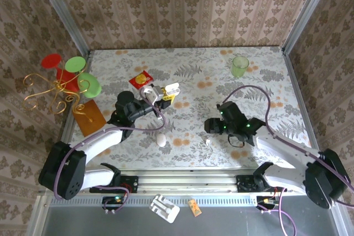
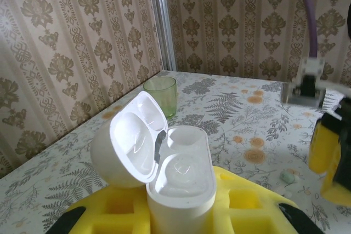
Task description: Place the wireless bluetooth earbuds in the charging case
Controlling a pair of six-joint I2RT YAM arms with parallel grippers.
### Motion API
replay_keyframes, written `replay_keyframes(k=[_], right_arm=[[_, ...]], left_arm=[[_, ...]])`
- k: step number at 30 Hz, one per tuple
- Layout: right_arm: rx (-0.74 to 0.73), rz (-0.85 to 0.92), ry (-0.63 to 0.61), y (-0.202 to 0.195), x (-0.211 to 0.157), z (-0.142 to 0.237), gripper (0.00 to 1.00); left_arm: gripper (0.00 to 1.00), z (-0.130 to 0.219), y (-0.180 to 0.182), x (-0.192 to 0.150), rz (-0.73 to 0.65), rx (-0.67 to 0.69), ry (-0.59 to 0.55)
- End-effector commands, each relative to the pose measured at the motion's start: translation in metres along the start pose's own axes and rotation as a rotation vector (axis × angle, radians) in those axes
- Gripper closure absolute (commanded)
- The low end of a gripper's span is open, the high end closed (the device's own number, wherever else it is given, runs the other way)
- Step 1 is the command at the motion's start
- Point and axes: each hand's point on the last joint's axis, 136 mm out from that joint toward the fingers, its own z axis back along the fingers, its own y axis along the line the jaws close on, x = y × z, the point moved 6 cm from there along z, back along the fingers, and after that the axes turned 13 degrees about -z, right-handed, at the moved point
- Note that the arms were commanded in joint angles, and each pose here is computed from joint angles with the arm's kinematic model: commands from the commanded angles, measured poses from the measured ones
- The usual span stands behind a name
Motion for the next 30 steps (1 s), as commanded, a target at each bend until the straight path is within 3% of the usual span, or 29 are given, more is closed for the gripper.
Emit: replay_keyframes(k=[1, 12, 23, 26, 30], right_arm=[[-0.087, -0.075, 0.032, -0.006, -0.011, -0.010, 0.37], [-0.195, -0.087, 0.158, 0.006, -0.053, -0.046, 0.55], [-0.283, -0.035, 0.157, 0.001, -0.054, -0.053, 0.72], [-0.243, -0.046, 0.171, 0.003, -0.051, -0.052, 0.73], [-0.081, -0.112, 0.206, 0.009, -0.046, -0.051, 0.75]], left_arm=[[1.00, 0.002, 0.005, 0.011, -0.017, 0.016, -0.039], [1.00, 0.002, 0.004, 0.004, -0.012, 0.015, -0.013], [1.00, 0.002, 0.003, 0.003, -0.013, 0.013, -0.002], [1.00, 0.002, 0.003, 0.002, -0.012, 0.011, 0.002], [1.00, 0.001, 0.004, 0.002, -0.014, 0.010, 0.002]])
